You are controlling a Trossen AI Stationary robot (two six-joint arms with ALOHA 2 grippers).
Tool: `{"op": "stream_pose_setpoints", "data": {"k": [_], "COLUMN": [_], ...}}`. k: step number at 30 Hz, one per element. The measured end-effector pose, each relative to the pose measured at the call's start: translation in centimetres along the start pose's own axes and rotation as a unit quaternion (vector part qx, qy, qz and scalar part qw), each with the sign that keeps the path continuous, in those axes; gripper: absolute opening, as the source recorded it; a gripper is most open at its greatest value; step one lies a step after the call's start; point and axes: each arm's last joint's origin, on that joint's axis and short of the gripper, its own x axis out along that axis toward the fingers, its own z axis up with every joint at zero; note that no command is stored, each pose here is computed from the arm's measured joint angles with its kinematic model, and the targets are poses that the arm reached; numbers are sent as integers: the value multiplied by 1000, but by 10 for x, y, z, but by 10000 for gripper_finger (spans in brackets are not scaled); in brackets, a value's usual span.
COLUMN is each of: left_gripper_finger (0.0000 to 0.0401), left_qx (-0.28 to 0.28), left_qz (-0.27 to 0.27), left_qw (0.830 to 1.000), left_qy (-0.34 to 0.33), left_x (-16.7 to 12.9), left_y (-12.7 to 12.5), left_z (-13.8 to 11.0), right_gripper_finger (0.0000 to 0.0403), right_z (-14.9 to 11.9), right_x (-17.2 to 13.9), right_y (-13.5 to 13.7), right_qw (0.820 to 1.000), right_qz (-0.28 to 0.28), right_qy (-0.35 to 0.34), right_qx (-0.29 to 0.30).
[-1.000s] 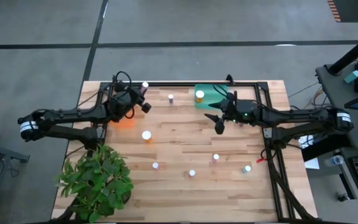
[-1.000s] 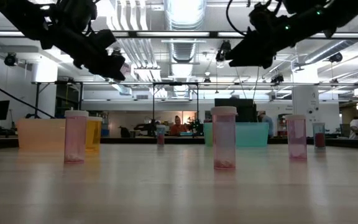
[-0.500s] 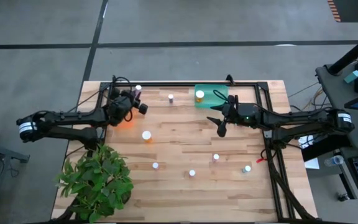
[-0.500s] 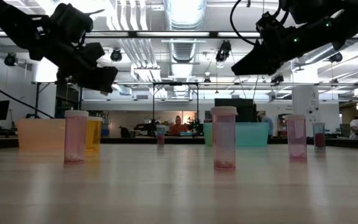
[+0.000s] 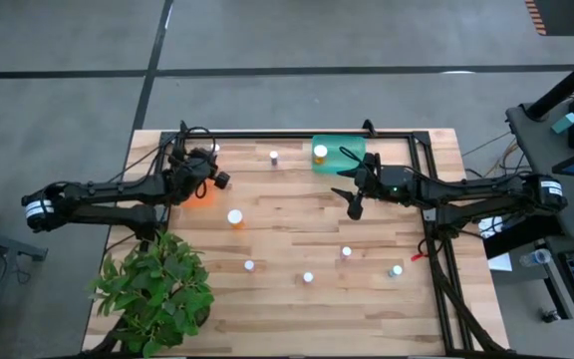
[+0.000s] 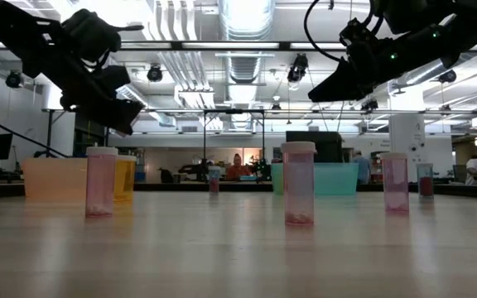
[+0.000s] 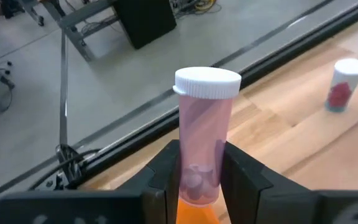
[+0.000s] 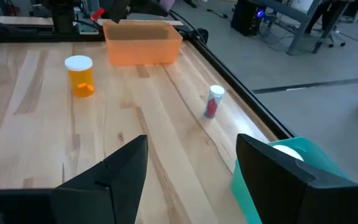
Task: Pick and place medicine bottles into bin by pill shape (circle, oval)
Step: Put the pink tablet bottle into the orange bin
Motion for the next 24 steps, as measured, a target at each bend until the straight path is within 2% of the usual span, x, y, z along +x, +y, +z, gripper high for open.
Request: {"op": "stream_pose_setpoints", "data": {"k": [13, 17, 21, 24], "left_gripper_finger": [73, 73, 73, 73], "left_qx": [4, 20, -7, -32], "left_qz": [3, 8, 51, 61], "left_qw": [1000, 999, 998, 997], "left_qy": [19, 39, 32, 40], "left_x": [2, 1, 1, 2], "left_y": [-1, 2, 4, 5], "left_z": [-9, -14, -18, -28], "right_gripper_finger": [233, 233, 233, 233], "right_z": [0, 0, 0, 0], "right_x": [0, 0, 0, 0], "right_y": [0, 0, 0, 0], "right_qw": [1000, 1000, 1000, 1000], "right_qz": [0, 0, 0, 0], "right_qy": [0, 0, 1, 1], "right_qx": [1, 2, 1, 1]}}
